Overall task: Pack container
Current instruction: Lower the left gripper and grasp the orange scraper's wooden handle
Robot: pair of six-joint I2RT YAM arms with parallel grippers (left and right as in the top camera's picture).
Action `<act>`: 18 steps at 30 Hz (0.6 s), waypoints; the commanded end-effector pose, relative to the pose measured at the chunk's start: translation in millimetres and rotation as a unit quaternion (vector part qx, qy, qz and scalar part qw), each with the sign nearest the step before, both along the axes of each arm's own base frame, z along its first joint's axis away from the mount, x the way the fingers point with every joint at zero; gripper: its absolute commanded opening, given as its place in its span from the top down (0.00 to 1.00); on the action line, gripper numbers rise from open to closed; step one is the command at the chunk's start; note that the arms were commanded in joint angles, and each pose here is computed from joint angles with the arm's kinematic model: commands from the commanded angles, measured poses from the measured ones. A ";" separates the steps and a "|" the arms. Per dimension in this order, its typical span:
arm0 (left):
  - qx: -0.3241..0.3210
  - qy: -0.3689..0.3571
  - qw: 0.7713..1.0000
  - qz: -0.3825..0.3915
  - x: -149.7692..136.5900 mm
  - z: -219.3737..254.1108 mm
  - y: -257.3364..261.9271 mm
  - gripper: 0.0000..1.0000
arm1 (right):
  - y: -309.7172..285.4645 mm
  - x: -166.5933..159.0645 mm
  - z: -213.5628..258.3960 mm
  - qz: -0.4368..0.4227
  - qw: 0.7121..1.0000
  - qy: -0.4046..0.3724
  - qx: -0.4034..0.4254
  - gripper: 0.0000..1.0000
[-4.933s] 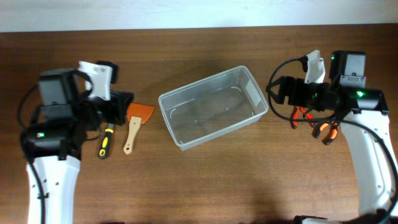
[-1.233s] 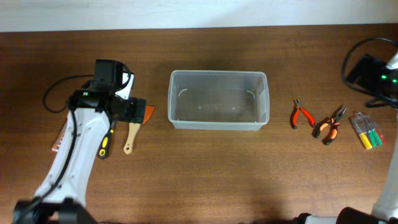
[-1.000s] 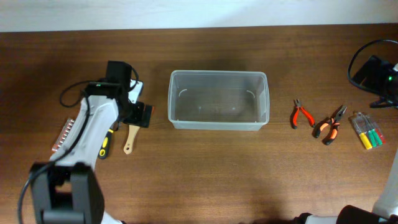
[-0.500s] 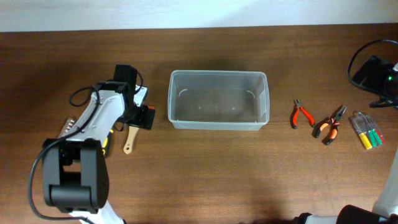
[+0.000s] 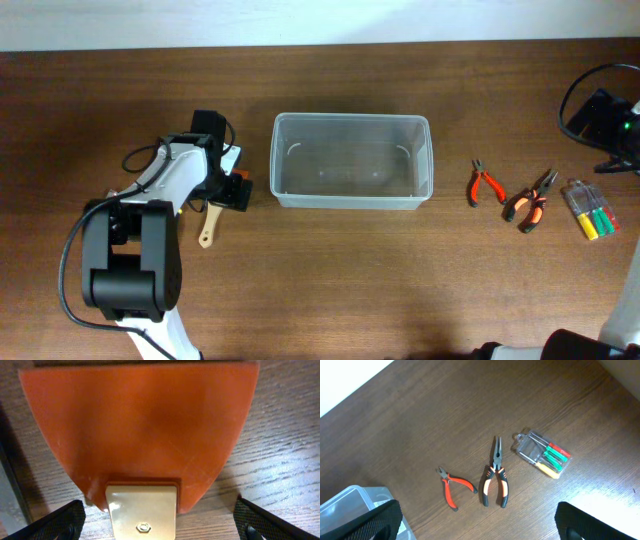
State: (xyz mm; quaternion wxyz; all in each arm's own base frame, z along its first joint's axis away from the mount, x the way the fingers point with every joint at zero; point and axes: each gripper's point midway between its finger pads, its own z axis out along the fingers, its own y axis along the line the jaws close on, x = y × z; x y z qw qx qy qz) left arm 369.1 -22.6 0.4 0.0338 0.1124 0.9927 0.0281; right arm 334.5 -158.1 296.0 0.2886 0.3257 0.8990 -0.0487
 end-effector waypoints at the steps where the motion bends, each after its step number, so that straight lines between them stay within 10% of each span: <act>1: -0.004 0.012 1.000 0.010 -3.3 -4.3 -0.5 0.03 | -2.1 -0.2 -1.9 -0.006 1.000 0.001 0.002 0.01; 6: -0.005 0.003 1.000 0.013 0.9 -4.5 -0.9 0.10 | -2.0 -0.2 -1.9 -0.006 1.000 0.001 0.002 0.01; 11: -0.006 0.003 1.000 0.013 1.5 -5.1 -1.0 0.47 | -2.1 -0.2 -1.9 -0.006 1.000 0.001 0.002 0.01; 18: -0.005 0.010 1.000 0.013 -0.2 -9.8 -0.9 0.51 | -2.0 -0.2 -1.9 -0.006 1.000 0.001 0.002 0.01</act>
